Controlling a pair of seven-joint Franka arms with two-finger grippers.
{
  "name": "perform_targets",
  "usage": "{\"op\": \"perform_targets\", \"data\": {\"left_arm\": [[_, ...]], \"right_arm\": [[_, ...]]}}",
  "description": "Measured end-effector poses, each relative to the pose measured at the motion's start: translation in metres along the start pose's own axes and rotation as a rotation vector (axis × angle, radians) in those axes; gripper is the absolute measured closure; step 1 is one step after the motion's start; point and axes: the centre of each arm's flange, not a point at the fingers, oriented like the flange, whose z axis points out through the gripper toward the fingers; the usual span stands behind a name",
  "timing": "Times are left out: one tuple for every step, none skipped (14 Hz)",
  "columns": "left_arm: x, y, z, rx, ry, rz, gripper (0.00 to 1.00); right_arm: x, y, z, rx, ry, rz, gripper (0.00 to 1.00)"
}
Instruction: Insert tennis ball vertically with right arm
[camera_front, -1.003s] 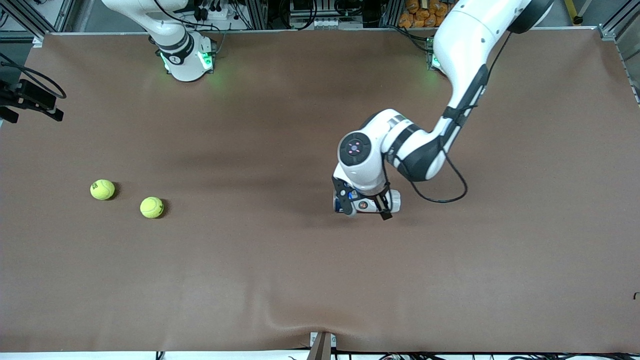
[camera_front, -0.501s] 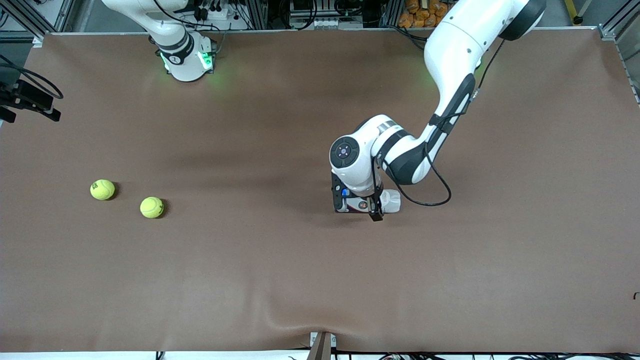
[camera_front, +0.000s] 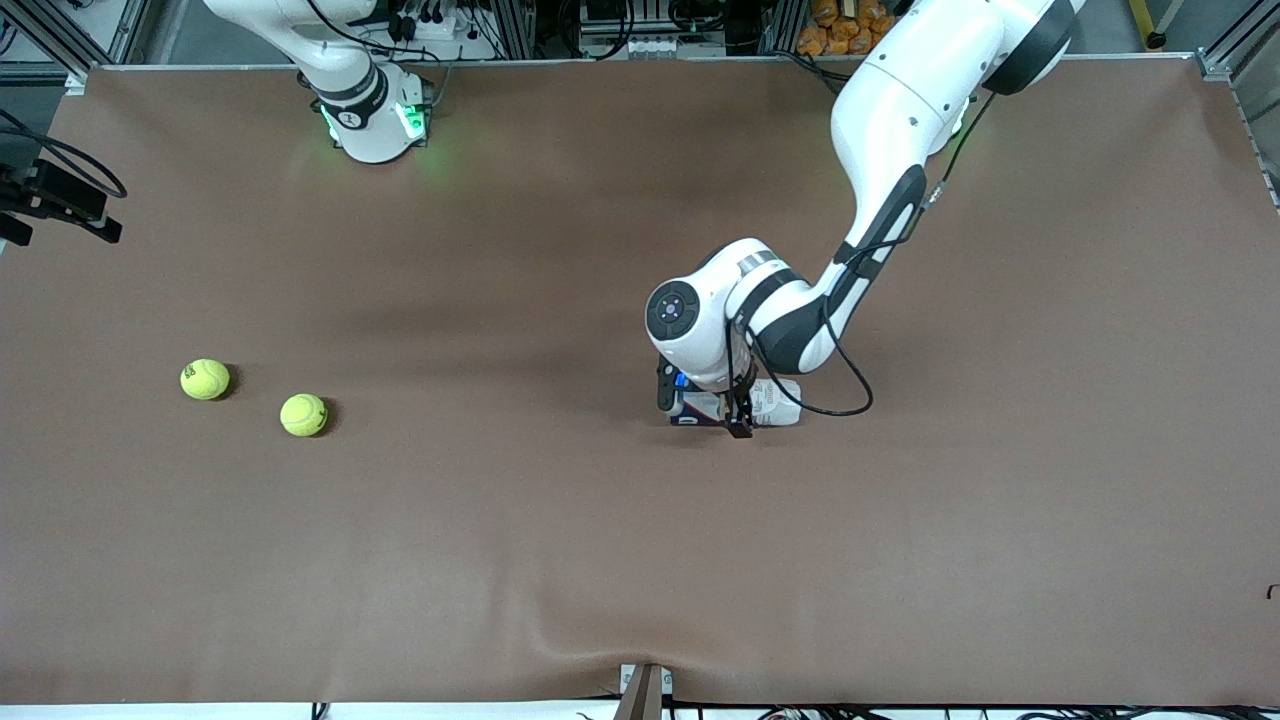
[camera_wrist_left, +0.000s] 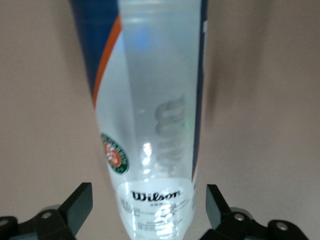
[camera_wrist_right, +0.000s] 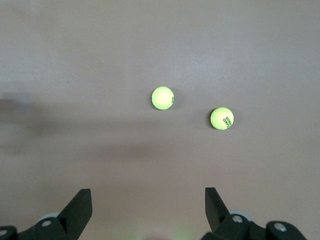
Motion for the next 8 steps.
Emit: {"op": "perform_targets", "data": {"left_arm": [[0.001, 0.001, 0.001, -0.001, -0.003, 0.003, 0.00], [0.001, 0.002, 0.004, -0.005, -0.008, 0.005, 0.00], [0.001, 0.003, 0.007, -0.009, -0.013, 0.006, 0.00], [0.000, 0.003, 0.009, -0.012, -0.017, 0.006, 0.00], [0.000, 0.003, 0.011, -0.015, -0.020, 0.006, 0.00], [0.000, 0.003, 0.013, -0.018, -0.023, 0.007, 0.00], [0.000, 0.004, 0.015, -0.023, -0.027, 0.008, 0.00], [0.001, 0.004, 0.018, -0.025, -0.031, 0.009, 0.00]], "right_arm": [[0.000, 0.000, 0.000, 0.000, 0.000, 0.000, 0.00], [0.000, 0.000, 0.000, 0.000, 0.000, 0.000, 0.00], [0.000, 0.000, 0.000, 0.000, 0.000, 0.000, 0.00], [0.000, 0.000, 0.000, 0.000, 0.000, 0.000, 0.00], [0.000, 0.000, 0.000, 0.000, 0.000, 0.001, 0.00], [0.000, 0.001, 0.000, 0.000, -0.001, 0.001, 0.00], [0.000, 0.001, 0.000, 0.000, -0.001, 0.002, 0.00], [0.000, 0.001, 0.000, 0.000, -0.001, 0.003, 0.00]]}}
